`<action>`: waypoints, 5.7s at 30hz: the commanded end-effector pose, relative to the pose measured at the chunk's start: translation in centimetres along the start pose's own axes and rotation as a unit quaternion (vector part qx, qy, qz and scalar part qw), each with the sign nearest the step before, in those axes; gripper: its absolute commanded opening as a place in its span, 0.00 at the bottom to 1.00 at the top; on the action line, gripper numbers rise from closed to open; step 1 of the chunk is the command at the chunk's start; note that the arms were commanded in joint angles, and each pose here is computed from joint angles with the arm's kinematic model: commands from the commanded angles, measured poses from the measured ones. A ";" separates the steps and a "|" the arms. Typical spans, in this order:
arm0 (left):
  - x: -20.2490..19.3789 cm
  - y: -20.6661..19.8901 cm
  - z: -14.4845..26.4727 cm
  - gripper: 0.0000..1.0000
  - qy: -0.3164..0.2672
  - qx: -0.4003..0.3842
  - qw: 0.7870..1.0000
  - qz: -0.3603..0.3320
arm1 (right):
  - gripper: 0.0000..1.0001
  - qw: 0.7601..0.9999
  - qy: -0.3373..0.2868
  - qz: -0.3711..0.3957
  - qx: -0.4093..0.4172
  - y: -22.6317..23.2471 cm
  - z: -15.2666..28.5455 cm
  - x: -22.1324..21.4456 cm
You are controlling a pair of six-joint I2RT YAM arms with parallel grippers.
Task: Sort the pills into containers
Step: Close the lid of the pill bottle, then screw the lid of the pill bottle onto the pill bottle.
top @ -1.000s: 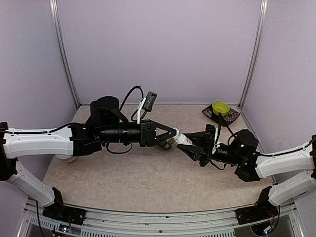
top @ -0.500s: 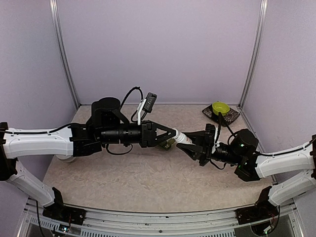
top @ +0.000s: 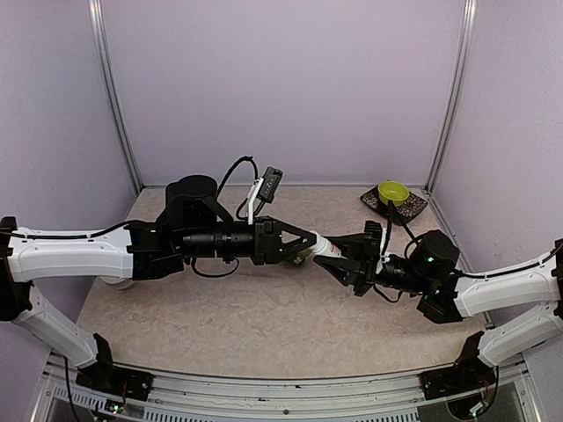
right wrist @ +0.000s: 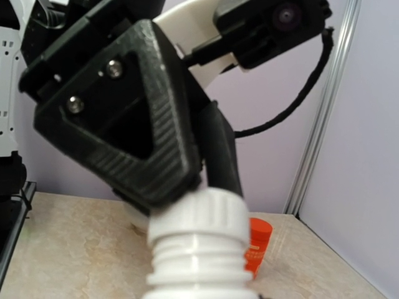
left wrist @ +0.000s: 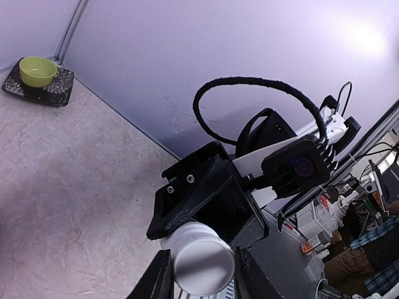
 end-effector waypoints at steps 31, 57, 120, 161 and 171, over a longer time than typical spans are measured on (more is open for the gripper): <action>-1.1 -1.2 -1.0 0.32 0.038 -0.069 0.996 -0.046 | 0.07 0.998 0.004 0.057 -0.022 2.4 -1.0 2.4; -1.9 -3.8 1.5 0.48 0.055 -0.165 0.961 -0.216 | 0.07 0.966 0.002 -0.238 0.102 4.8 -0.4 4.0; 1.4 -4.1 1.4 0.99 -0.104 -0.050 0.992 -0.050 | 0.07 0.989 0.010 -0.133 -0.060 1.0 -3.6 2.5; 3.0 -3.4 2.7 0.99 -0.129 -0.010 0.990 -0.060 | 0.07 0.992 0.016 -0.124 -0.019 2.4 -4.3 3.2; 2.5 -2.9 3.2 0.99 -0.121 -0.007 0.992 -0.041 | 0.08 0.994 0.012 -0.083 -0.071 1.2 -2.6 4.9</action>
Point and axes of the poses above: each gripper's point midway between its finger pads, its own z axis back along the fingers, its own y axis along the line the jaws close on, x = y × z, the point moved 7 cm from there along z, back along the fingers, and after that the axes turned 1 degree about -z, right-handed, at the moved point
